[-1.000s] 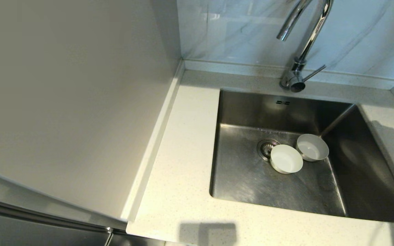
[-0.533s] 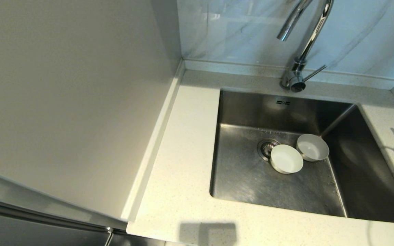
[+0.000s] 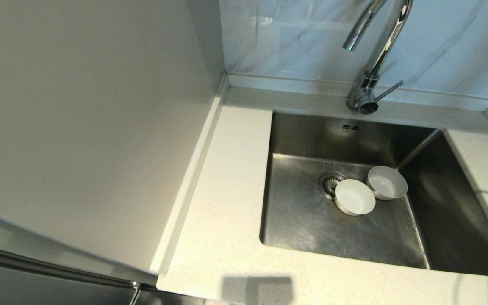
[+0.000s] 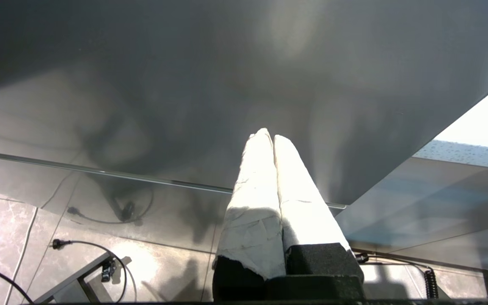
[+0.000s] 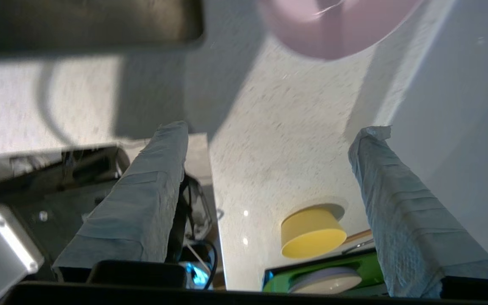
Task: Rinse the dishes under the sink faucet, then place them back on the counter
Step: Put a bowl into the sink
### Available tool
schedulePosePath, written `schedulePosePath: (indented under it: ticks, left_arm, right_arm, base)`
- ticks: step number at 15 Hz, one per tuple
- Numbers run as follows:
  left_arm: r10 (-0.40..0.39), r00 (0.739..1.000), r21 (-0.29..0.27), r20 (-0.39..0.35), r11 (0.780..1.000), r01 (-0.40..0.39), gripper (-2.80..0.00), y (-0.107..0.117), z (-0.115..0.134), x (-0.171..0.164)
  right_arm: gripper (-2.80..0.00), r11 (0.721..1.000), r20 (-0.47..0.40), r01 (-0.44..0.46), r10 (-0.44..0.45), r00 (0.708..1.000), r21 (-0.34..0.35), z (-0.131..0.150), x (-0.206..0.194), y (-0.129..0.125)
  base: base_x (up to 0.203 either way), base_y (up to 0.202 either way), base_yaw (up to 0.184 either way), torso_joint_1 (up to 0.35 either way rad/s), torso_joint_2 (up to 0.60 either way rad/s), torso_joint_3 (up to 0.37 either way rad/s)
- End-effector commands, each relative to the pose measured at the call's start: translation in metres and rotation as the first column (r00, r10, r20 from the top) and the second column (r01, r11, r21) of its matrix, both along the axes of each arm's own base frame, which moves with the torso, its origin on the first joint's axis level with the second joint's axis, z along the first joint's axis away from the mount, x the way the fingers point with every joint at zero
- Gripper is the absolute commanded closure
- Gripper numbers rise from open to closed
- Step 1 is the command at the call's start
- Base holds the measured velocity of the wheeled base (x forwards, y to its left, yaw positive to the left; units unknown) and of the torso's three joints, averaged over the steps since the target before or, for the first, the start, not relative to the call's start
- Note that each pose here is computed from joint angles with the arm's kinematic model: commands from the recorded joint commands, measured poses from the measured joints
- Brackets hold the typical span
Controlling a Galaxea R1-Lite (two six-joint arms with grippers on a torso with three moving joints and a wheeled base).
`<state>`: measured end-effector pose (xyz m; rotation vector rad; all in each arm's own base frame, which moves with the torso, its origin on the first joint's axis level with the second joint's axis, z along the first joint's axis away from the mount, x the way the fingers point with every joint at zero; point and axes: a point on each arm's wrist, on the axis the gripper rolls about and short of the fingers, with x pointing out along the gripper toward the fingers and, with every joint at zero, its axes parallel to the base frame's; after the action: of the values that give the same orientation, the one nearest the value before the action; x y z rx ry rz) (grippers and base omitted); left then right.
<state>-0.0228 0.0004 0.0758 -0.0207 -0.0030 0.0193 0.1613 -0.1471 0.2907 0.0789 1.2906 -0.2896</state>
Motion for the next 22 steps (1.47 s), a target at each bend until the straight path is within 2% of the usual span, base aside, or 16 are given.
schedulePosePath:
  ticks: [1, 5, 14, 21, 22]
  left_arm:
    - [0.001, 1.0, -0.001, 0.003, 1.0, -0.001, 0.0, 0.0, 0.0, 0.0]
    - [0.001, 1.0, -0.001, 0.003, 1.0, -0.001, 0.0, 0.0, 0.0, 0.0]
    - [0.001, 1.0, -0.001, 0.003, 1.0, -0.001, 0.0, 0.0, 0.0, 0.0]
    - [0.001, 1.0, -0.001, 0.003, 1.0, -0.001, 0.0, 0.0, 0.0, 0.0]
    - [0.001, 1.0, 0.0, 0.003, 1.0, -0.001, 0.0, 0.0, 0.0, 0.0]
  right_arm:
    - [-2.8, 0.999, -0.027, -0.04, 0.041, 0.999, 0.019, -0.004, -0.009, 0.008]
    - [-2.8, 0.993, -0.045, -0.107, 0.109, 0.993, 0.053, -0.016, 0.005, 0.002]
    - [-2.8, 0.991, -0.08, -0.101, 0.108, 0.991, 0.086, -0.073, 0.045, -0.033]
    - [-2.8, 0.993, -0.049, -0.107, 0.109, 0.993, 0.052, -0.091, 0.064, -0.05]
    - [-2.6, 0.993, -0.047, -0.109, 0.111, 0.993, 0.049, -0.093, 0.066, -0.051]
  base:
    - [0.0, 0.0, 0.0, 0.0, 0.0, 0.0]
    - [0.0, 0.0, 0.0, 0.0, 0.0, 0.0]
    - [0.0, 0.0, 0.0, 0.0, 0.0, 0.0]
    - [0.0, 0.0, 0.0, 0.0, 0.0, 0.0]
    - [0.0, 0.0, 0.0, 0.0, 0.0, 0.0]
